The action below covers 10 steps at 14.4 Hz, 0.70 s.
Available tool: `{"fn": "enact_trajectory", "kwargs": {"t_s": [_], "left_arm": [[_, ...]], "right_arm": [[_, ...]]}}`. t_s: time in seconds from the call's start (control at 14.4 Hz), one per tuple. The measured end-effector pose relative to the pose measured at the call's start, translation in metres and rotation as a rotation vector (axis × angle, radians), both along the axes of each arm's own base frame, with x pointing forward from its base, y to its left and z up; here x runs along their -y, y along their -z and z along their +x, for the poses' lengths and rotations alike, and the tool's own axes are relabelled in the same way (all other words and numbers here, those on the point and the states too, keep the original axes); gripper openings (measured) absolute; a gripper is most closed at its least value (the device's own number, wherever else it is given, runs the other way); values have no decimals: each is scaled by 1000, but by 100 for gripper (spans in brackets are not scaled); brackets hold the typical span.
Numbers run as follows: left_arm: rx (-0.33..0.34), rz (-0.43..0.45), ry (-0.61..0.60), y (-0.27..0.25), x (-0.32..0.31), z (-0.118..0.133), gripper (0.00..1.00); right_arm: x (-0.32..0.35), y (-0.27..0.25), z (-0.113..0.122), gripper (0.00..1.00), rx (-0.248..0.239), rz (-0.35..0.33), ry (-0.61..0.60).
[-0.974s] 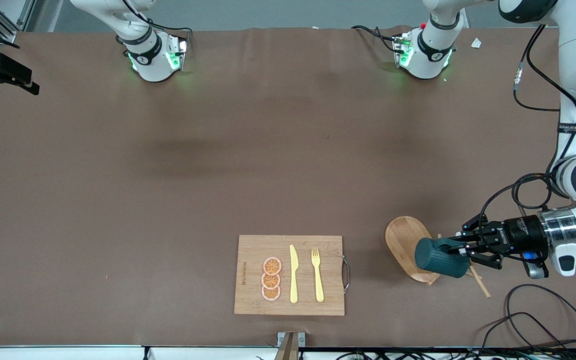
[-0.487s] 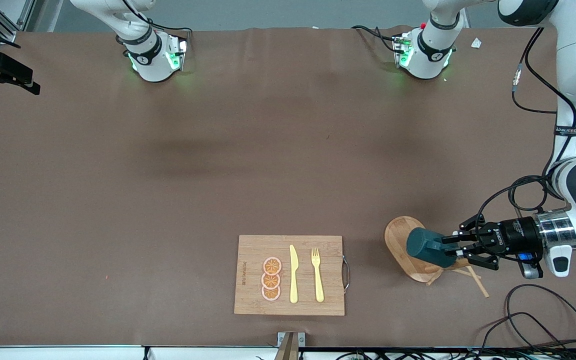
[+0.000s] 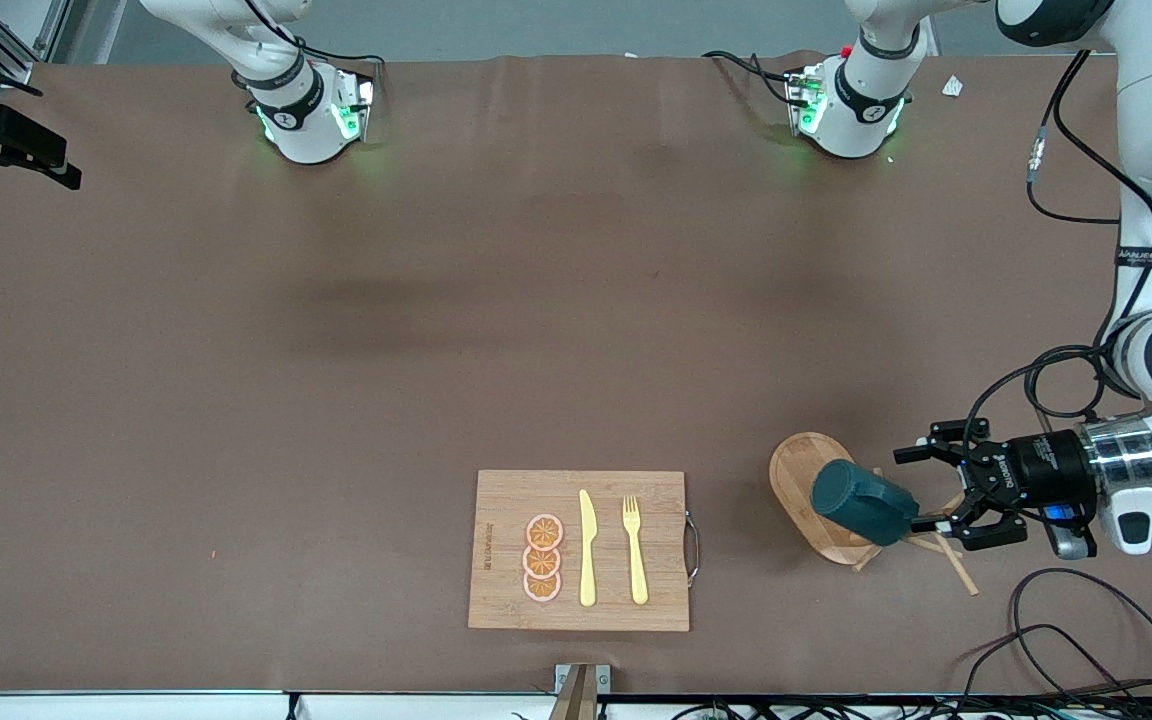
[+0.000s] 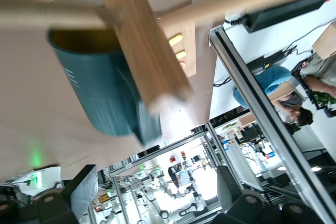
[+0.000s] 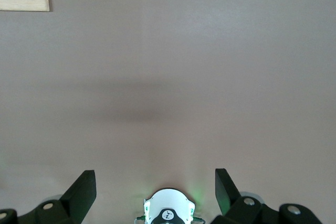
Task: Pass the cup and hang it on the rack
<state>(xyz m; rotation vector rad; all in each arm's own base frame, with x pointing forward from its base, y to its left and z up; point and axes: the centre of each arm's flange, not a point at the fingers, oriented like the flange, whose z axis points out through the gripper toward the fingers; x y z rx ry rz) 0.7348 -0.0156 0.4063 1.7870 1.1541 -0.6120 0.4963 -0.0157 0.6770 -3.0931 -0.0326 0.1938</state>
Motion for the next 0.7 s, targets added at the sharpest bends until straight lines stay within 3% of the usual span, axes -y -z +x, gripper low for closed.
{"fn": "enact_trajectory", "kwargs": {"t_s": [0.42, 0.7], "left_arm": [[141, 262, 164, -114, 20, -38, 100], [314, 625, 470, -157, 67, -72, 100]], "right_arm": [[0, 0, 0, 100, 0, 0, 0], [0, 0, 0, 100, 1, 0, 0]]}}
